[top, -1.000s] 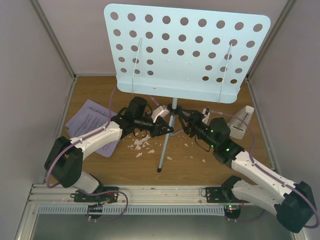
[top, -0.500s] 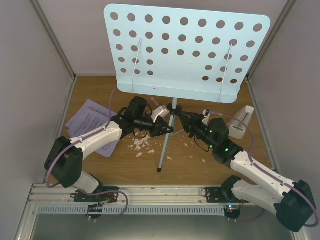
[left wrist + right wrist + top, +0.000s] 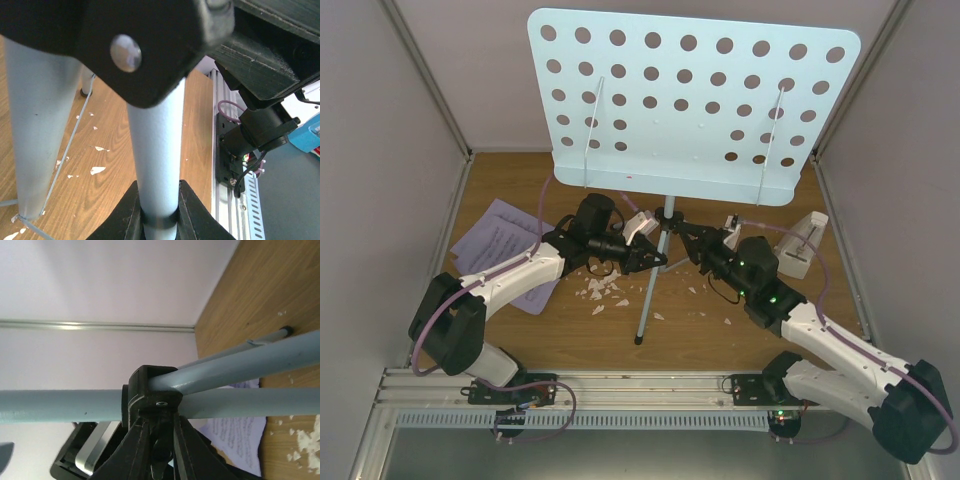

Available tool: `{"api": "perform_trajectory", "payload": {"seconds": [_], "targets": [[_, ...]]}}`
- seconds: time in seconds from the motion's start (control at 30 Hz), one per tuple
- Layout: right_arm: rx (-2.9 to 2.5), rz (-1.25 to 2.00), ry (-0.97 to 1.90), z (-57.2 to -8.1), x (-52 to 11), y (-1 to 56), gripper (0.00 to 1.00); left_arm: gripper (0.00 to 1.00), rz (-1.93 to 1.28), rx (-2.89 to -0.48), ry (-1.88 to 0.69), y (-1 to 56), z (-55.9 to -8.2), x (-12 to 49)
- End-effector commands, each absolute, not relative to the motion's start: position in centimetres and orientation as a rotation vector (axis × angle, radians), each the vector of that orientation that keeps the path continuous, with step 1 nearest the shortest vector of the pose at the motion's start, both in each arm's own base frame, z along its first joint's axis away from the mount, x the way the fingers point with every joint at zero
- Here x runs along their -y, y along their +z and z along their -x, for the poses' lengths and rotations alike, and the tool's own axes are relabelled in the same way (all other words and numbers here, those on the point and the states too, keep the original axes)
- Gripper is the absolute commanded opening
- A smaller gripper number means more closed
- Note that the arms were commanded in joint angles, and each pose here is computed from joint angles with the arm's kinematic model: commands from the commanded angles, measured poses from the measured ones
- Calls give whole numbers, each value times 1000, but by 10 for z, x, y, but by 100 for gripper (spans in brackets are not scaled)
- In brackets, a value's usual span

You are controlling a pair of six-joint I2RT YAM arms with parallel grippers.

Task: Pack up the instrument practice props

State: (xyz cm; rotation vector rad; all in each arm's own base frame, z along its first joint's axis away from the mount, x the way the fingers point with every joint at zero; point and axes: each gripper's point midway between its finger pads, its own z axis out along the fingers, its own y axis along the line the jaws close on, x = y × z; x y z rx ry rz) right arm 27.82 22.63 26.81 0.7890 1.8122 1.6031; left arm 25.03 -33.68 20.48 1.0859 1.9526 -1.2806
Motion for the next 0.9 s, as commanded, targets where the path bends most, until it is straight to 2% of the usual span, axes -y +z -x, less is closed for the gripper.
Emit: {"api": "perform_trajectory", "payload": {"seconds": [0.0, 0.4, 0.57, 0.67, 0.73, 0.87], "targets": [[-1779, -581, 1422, -284, -222, 273, 0, 0, -1131, -1930, -1231, 203, -250, 340], [-1752, 9, 925, -279, -220, 272, 1, 0, -1132, -1935, -1233, 201, -251, 340], [-1768, 102, 782, -277, -210, 272, 16, 0, -1133, -1938, -1234, 200, -250, 340], [-1737, 168, 804, -266, -212, 285, 34, 0, -1131, -1941, -1231, 199, -250, 340], [-1722, 215, 844, -255, -214, 290, 52, 0, -1129, -1942, -1229, 199, -251, 340], [-1720, 200, 864, -242, -198, 281, 64, 3, -1131, -1944, -1233, 197, -251, 340]]}}
